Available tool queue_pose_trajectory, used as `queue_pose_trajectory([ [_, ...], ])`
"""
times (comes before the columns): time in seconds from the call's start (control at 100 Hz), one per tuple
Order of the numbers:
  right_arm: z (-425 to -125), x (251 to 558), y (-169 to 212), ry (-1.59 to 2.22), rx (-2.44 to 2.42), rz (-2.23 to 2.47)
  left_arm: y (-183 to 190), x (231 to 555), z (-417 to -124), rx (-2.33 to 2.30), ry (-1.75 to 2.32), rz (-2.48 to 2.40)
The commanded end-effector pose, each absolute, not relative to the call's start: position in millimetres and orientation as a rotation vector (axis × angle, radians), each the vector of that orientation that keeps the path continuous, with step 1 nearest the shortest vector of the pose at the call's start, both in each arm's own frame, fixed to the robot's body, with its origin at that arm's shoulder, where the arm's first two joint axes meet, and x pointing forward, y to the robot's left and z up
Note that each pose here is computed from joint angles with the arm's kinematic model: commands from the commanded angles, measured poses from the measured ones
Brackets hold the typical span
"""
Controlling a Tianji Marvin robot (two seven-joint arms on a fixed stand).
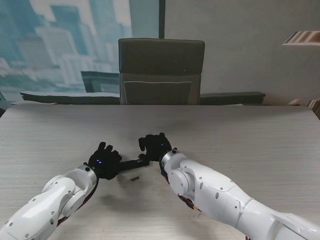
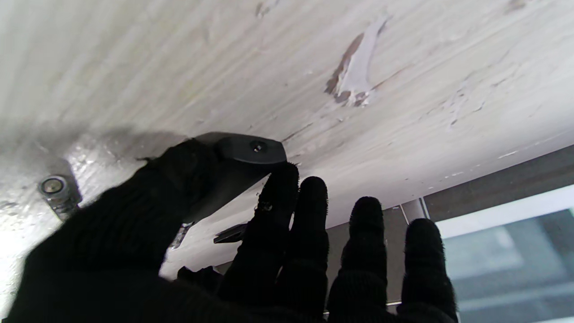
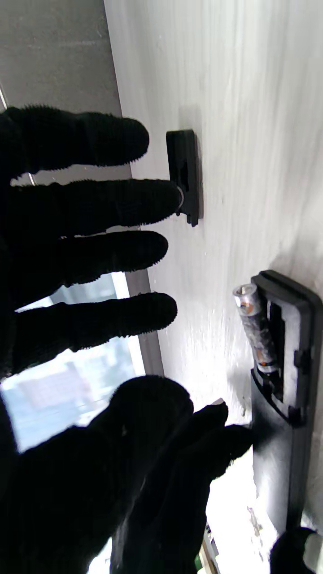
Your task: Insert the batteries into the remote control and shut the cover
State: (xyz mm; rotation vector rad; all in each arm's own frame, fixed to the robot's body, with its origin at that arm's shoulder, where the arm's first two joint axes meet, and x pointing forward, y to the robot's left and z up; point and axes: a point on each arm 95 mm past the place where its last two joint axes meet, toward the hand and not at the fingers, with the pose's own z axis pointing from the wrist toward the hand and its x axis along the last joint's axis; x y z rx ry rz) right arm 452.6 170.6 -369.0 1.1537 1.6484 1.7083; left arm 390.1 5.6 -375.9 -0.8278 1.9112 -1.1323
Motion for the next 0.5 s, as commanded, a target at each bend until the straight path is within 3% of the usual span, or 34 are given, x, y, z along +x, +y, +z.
queue_pose_trajectory([
  [0.0, -366.2, 452.0, 172.2, 1.671, 1.147, 1.687, 9.7, 380.1, -396.2, -0.869, 1.980, -1.079],
  [0.49, -367.1, 454.3, 172.1, 1.740, 1.207, 1.551, 3.1, 380.7, -396.3, -0.852, 2.010, -1.076],
])
